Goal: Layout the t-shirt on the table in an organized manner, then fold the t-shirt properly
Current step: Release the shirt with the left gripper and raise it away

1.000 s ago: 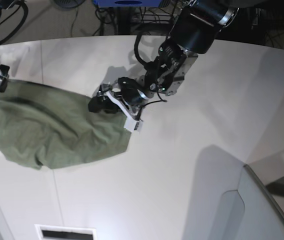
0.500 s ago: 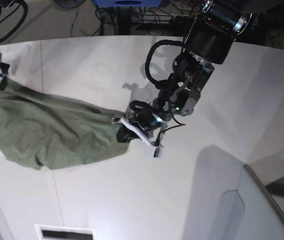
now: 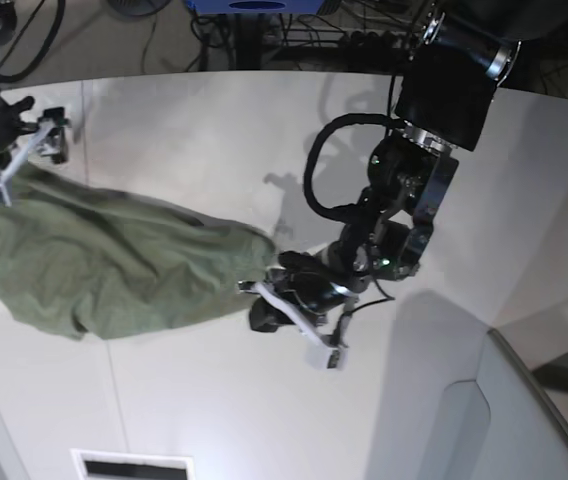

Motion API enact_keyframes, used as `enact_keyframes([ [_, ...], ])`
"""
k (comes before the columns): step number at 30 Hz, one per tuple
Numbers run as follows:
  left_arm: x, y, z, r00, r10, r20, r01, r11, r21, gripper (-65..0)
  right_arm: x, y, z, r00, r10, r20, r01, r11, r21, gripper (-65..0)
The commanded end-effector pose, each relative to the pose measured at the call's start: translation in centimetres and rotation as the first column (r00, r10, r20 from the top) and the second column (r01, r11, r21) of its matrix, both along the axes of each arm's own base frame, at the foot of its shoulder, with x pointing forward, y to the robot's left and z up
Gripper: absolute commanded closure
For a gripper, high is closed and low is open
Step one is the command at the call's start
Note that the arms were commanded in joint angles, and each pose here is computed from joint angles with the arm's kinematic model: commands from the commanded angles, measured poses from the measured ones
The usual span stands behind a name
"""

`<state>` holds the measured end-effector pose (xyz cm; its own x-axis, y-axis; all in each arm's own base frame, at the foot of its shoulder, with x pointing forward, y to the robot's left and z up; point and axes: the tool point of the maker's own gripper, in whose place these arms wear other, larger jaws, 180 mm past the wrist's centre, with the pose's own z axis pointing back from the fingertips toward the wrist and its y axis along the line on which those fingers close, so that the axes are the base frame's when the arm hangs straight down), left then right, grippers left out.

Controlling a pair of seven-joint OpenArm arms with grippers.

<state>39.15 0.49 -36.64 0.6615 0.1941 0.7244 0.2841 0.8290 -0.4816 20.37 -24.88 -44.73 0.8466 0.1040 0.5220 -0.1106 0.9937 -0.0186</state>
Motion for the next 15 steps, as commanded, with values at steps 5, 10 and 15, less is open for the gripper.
enact_keyframes([
  [5, -1.8, 13.1, -3.3, 0.977, 0.207, -0.04, -0.2, 0.969, 0.149, 0.0, 4.3, 3.2, 1.9, 0.98, 0.142, 0.141, -0.107, 0.967, -0.233, -49.5],
  [10, -5.7, 22.8, -4.0, 0.95, 0.309, -0.046, -0.282, 0.912, 0.298, 0.0, 5.3, 8.7, 0.9, 0.943, 0.314, 0.107, -0.268, 0.912, -0.31, -49.5],
  [15, -8.8, 27.4, -3.7, 0.913, 0.405, -0.042, -0.37, 0.868, 0.332, 0.0, 6.3, 11.2, 0.4, 0.919, 0.381, 0.098, -0.334, 0.888, -0.315, -49.4],
])
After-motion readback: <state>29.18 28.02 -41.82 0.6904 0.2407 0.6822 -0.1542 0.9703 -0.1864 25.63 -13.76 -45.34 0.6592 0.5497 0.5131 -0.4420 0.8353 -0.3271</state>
